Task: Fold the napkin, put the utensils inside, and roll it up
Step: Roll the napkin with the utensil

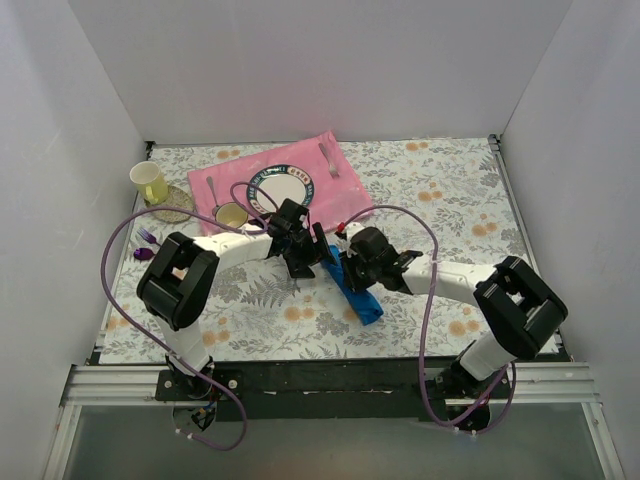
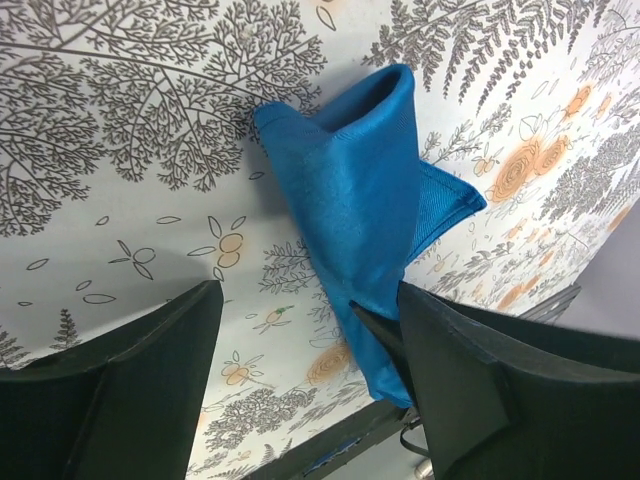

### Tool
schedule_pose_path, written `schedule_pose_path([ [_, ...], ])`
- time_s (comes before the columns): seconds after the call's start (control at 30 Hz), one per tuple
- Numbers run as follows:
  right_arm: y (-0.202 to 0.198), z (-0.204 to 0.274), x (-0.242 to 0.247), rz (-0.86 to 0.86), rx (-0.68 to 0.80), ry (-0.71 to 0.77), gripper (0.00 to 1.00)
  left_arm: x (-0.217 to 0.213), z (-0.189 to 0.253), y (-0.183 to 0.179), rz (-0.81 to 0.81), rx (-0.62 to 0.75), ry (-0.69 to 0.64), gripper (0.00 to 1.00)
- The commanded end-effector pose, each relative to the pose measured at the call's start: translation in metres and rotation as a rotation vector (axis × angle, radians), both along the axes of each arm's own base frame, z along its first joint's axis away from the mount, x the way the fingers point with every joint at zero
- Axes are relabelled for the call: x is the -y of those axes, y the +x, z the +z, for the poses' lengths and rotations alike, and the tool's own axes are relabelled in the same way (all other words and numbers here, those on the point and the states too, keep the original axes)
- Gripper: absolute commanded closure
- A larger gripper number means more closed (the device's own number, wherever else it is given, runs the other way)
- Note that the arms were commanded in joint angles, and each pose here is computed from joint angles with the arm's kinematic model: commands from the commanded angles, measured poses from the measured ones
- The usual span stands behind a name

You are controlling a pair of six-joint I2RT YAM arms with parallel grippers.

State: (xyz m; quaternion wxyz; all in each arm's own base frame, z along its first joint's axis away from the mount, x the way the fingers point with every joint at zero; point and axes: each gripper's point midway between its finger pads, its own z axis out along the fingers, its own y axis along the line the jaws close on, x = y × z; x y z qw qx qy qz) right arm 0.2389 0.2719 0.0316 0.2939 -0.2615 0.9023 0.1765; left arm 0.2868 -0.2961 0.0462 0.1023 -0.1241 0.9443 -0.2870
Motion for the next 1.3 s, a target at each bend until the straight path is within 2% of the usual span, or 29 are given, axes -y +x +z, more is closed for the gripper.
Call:
schedule_pose_path([
  [0.0, -0.030, -0.012, 0.000, 0.112, -0.214, 0.144, 0.74, 0.006, 0.029, 0.000, -0.016, 0.057, -0.068, 0.29],
  [0.2, -0.038, -0.016, -0.001, 0.154, -0.381, 0.346, 0.74, 0.024, 0.028, -0.002, -0.041, 0.051, -0.085, 0.28],
  [0.37, -0.039, -0.009, 0.003, 0.144, -0.480, 0.544, 0.74, 0.028, 0.008, -0.009, -0.024, 0.005, -0.044, 0.28],
  [0.53, -0.042, -0.012, 0.008, 0.107, -0.598, 0.662, 0.74, 0.024, -0.010, -0.012, 0.012, -0.027, 0.023, 0.31],
  [0.63, -0.043, -0.011, 0.008, 0.118, -0.619, 0.711, 0.74, 0.025, -0.021, -0.008, 0.017, -0.025, 0.055, 0.37],
  [0.73, -0.040, -0.010, 0.010, 0.116, -0.618, 0.723, 0.72, 0.023, -0.028, -0.006, 0.026, -0.019, 0.087, 0.51],
  [0.77, -0.039, -0.010, 0.011, 0.125, -0.603, 0.716, 0.68, 0.021, -0.030, -0.006, 0.024, -0.014, 0.099, 0.55],
  [0.8, -0.041, -0.011, 0.014, 0.111, -0.620, 0.690, 0.67, 0.018, -0.032, -0.005, 0.029, -0.007, 0.115, 0.63],
  [0.9, -0.024, -0.006, 0.018, 0.121, -0.504, 0.595, 0.59, 0.012, -0.037, -0.010, 0.023, -0.014, 0.138, 0.69],
  [0.93, -0.030, -0.009, 0.023, 0.101, -0.534, 0.551, 0.57, 0.011, -0.037, -0.011, 0.023, -0.013, 0.137, 0.70],
  [1.0, -0.014, 0.002, 0.026, 0.103, -0.425, 0.478, 0.50, 0.008, -0.039, -0.015, 0.022, -0.023, 0.140, 0.71],
  [1.03, -0.022, 0.002, 0.028, 0.093, -0.444, 0.428, 0.48, 0.008, -0.039, -0.016, 0.022, -0.021, 0.139, 0.72],
  [1.07, -0.016, -0.001, 0.033, 0.060, -0.403, 0.361, 0.45, 0.007, -0.038, -0.017, 0.020, -0.020, 0.138, 0.72],
  [1.1, -0.009, 0.013, 0.032, 0.066, -0.335, 0.330, 0.44, 0.006, -0.039, -0.018, 0.021, -0.023, 0.142, 0.72],
  [1.13, -0.020, 0.013, 0.030, 0.073, -0.335, 0.262, 0.42, 0.006, -0.038, -0.019, 0.021, -0.022, 0.138, 0.72],
  [1.17, -0.010, 0.009, 0.040, 0.006, -0.263, 0.152, 0.40, 0.005, -0.037, -0.020, 0.021, -0.023, 0.137, 0.72],
  [1.2, -0.002, 0.025, 0.037, -0.009, -0.187, 0.115, 0.39, 0.005, -0.038, -0.020, 0.019, -0.026, 0.136, 0.72],
  [1.23, -0.013, 0.028, 0.027, 0.011, -0.151, 0.059, 0.38, 0.006, -0.037, -0.021, 0.016, -0.026, 0.133, 0.72],
  [1.27, -0.005, 0.027, 0.040, -0.063, -0.080, -0.044, 0.37, 0.006, -0.037, -0.021, 0.014, -0.028, 0.130, 0.72],
])
